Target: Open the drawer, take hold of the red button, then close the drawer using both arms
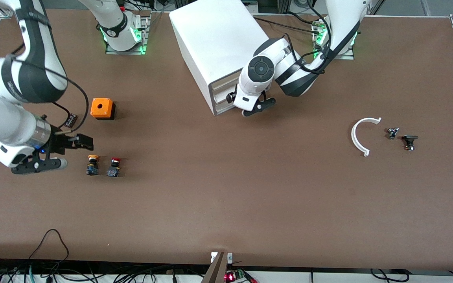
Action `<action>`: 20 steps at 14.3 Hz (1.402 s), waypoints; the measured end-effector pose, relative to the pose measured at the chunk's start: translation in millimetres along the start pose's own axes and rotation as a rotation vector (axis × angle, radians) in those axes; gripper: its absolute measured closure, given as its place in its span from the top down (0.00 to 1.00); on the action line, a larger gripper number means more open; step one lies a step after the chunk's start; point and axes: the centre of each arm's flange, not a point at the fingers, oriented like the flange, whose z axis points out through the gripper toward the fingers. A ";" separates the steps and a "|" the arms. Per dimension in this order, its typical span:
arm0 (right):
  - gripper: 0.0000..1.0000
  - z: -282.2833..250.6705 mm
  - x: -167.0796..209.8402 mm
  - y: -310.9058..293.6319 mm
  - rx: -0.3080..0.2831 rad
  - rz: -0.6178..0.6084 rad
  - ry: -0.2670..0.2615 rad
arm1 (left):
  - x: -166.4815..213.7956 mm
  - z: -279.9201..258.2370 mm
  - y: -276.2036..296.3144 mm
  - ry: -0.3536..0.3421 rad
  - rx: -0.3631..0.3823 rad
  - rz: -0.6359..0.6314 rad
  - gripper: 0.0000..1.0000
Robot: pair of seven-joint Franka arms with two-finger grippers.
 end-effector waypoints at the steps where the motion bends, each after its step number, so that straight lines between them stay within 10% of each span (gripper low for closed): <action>1: 1.00 -11.7 -6.7 -3.4 -0.002 0.004 -0.004 | -1.6 0.2 0.4 -0.001 0.001 0.003 1.00; 12: 1.00 -109.1 -98.8 -23.4 -0.027 0.079 0.052 | -8.4 -7.3 0.9 -0.022 0.022 0.018 1.00; 20: 1.00 -120.9 -131.8 -18.6 -0.035 0.118 0.066 | 106.3 -160.2 -58.3 0.060 0.063 0.247 1.00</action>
